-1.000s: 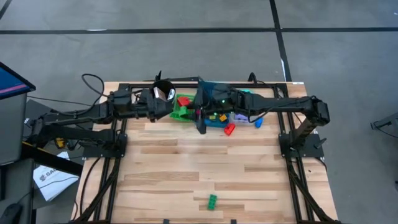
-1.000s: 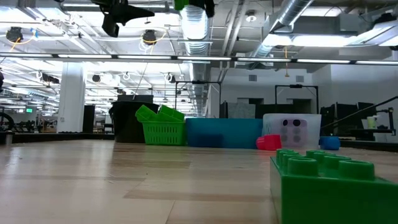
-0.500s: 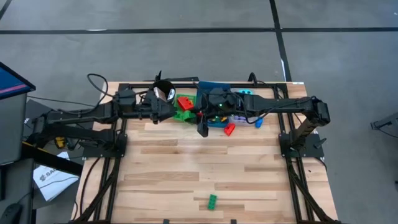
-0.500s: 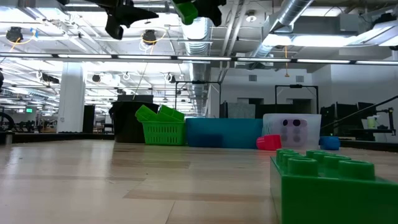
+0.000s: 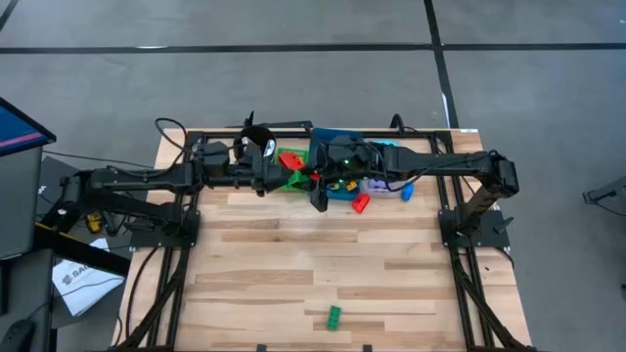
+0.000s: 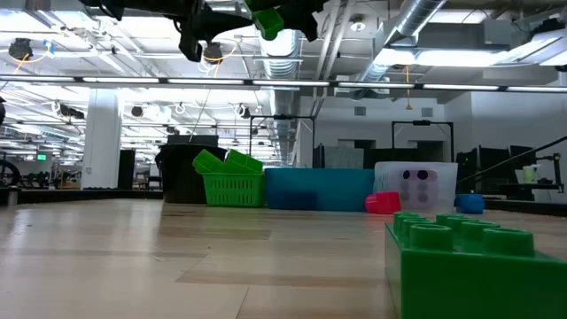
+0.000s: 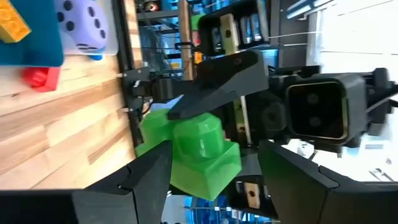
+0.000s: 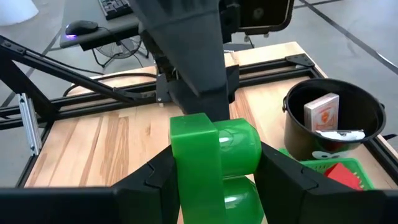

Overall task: Pick & Place Toys
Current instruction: Put the large stud green game piece into the green bin

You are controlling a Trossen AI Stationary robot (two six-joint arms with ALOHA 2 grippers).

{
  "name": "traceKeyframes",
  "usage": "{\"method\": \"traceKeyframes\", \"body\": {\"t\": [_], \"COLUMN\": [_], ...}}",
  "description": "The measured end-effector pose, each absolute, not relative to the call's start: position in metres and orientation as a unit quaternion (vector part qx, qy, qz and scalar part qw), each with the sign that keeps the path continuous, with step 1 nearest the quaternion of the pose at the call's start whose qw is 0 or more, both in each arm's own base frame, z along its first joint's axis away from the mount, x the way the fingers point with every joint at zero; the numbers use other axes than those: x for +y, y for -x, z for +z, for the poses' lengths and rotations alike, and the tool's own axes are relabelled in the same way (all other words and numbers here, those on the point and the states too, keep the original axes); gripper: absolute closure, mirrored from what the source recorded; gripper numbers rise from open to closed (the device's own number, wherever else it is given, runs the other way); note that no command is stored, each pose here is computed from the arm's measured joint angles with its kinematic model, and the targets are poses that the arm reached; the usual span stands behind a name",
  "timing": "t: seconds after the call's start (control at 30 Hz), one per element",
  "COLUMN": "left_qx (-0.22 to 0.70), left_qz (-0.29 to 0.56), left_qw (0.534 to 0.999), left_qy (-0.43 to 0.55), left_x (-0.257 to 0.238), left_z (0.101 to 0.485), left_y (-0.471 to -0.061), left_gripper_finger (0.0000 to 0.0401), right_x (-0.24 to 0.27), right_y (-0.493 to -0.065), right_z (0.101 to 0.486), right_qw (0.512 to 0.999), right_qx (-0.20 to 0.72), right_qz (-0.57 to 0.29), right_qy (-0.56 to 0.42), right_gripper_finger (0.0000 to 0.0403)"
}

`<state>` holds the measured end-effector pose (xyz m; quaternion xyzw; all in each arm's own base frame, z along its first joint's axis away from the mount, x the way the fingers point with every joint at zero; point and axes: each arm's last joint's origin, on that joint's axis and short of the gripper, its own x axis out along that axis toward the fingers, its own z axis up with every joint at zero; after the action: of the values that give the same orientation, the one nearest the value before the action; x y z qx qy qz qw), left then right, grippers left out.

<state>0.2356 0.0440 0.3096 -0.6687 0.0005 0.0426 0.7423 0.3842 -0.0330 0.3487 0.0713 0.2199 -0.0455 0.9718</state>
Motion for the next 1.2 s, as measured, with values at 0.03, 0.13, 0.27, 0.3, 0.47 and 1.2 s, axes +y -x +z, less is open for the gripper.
{"method": "traceKeyframes", "body": {"t": [0.03, 0.13, 0.27, 0.3, 0.47, 1.2], "left_qx": [0.004, 0.008, 0.008, 0.005, 0.007, 0.063], "left_qz": [0.045, 0.049, 0.049, 0.046, 0.042, 0.038], "left_qw": [0.742, 0.741, 0.741, 0.741, 0.738, 0.73], "left_qy": [0.669, 0.67, 0.67, 0.669, 0.673, 0.68], "left_x": [0.044, 0.045, 0.045, 0.046, 0.047, 0.045], "left_z": [0.309, 0.306, 0.303, 0.303, 0.298, 0.288], "left_y": [-0.236, -0.238, -0.243, -0.244, -0.252, -0.254], "left_gripper_finger": [0.017, 0.017, 0.017, 0.017, 0.017, 0.0171], "right_x": [-0.033, -0.033, -0.033, -0.033, -0.036, -0.035], "right_y": [-0.384, -0.384, -0.383, -0.384, -0.387, -0.396], "right_z": [0.348, 0.347, 0.347, 0.347, 0.34, 0.326], "right_qw": [0.971, 0.97, 0.97, 0.97, 0.966, 0.96], "right_qx": [0.223, 0.227, 0.228, 0.228, 0.241, 0.255], "right_qz": [-0.046, -0.046, -0.046, -0.046, -0.049, -0.051], "right_qy": [-0.072, -0.073, -0.073, -0.073, -0.08, -0.103], "right_gripper_finger": [0.0246, 0.0246, 0.0246, 0.0246, 0.0246, 0.0246]}}
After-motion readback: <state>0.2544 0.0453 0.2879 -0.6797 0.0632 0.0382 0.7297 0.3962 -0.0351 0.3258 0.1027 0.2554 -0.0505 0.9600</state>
